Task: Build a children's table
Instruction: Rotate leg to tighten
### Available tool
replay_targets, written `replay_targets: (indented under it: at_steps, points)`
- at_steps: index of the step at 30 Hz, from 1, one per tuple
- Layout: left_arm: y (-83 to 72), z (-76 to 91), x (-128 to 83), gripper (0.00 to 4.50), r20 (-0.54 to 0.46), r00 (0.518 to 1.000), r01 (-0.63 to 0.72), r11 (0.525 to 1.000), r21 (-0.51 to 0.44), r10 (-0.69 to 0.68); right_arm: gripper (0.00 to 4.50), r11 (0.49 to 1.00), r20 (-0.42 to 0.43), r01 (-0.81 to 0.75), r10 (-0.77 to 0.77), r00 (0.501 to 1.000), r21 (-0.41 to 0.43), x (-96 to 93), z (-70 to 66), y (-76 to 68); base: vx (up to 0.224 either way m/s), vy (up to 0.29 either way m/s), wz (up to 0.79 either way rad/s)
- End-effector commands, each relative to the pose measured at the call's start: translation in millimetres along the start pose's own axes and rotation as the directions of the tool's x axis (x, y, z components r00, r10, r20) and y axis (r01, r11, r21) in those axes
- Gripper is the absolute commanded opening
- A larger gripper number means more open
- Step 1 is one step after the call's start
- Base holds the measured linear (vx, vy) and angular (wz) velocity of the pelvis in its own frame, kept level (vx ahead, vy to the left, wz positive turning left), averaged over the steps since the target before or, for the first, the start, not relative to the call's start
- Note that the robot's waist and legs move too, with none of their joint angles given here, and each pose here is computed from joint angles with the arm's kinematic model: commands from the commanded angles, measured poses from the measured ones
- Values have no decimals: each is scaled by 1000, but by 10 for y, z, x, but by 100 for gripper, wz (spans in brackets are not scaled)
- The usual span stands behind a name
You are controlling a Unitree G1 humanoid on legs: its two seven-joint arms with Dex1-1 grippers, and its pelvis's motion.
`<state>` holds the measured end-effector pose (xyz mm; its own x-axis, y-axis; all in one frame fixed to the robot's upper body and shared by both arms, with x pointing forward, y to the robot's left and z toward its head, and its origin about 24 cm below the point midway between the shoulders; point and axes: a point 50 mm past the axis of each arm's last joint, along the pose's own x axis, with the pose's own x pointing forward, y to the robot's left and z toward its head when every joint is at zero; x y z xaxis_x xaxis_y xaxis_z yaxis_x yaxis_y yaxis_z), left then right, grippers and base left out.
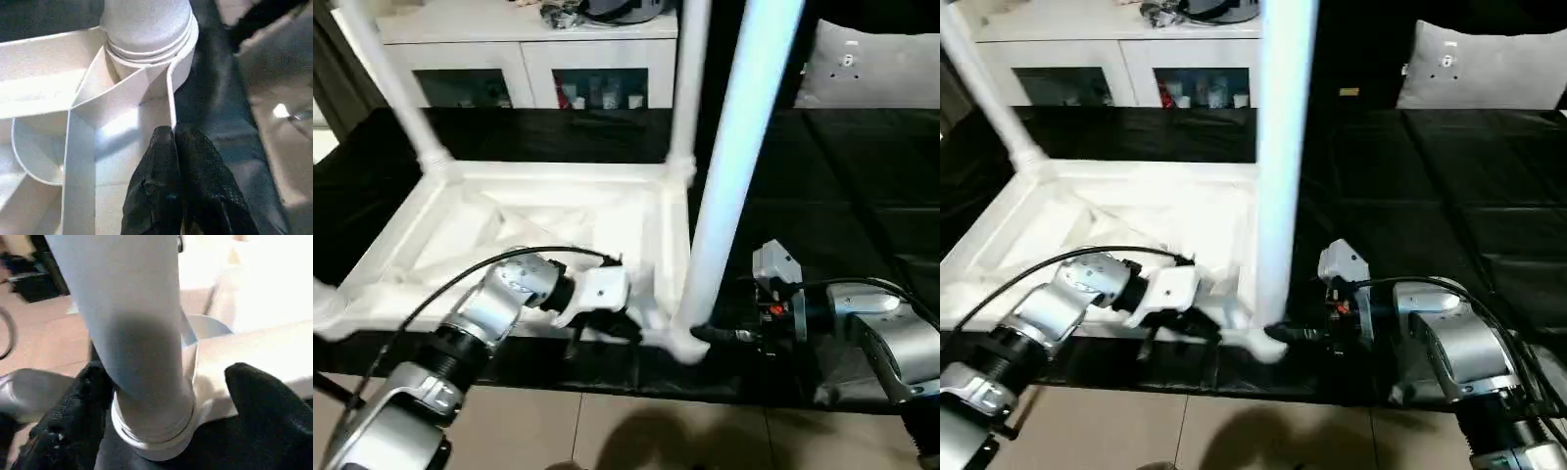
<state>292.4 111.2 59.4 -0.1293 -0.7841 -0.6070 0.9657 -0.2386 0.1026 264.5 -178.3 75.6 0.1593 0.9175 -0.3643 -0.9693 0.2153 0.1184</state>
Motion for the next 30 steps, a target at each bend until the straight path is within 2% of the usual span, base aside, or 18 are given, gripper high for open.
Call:
replay_targets:
  at_steps: [1,12,16,19,24,25,27,28,29,30]
  points:
    - [-99,9,76,0,-23,993,113,993,46,-112,358,998,14,-55,56,998,-26,-2,89,28,0,0,0]
    - [-130,16,97,0,-24,987,160,985,67,-159,262,982,29,-187,187,982,11,94,82,142,0,0,0]
    - [-129,12,97,0,-18,987,160,985,61,-159,218,980,32,-197,196,980,22,106,72,151,0,0,0]
    - [-133,9,97,0,1,987,159,986,44,-159,205,981,29,-189,189,982,31,114,58,147,0,0,0]
    - [-80,37,115,0,54,994,94,995,-28,-93,196,995,46,-85,83,995,56,153,62,69,0,0,0]
    - [-33,56,123,0,68,997,51,997,-57,-47,196,996,52,-1,-4,999,91,184,58,2,0,0,0]
    - [23,82,133,0,90,996,-2,995,-98,11,195,992,61,95,-101,993,89,215,63,-69,0,0,0]
    - [125,126,150,0,113,987,-94,983,-157,112,195,964,65,230,-240,969,130,251,57,-180,0,0,0]
    - [145,133,154,0,114,985,-112,979,-168,132,195,956,64,257,-267,961,140,259,56,-200,0,0,0]
    - [208,155,168,0,115,974,-169,964,-204,195,194,925,56,339,-353,934,171,281,49,-264,0,0,0]
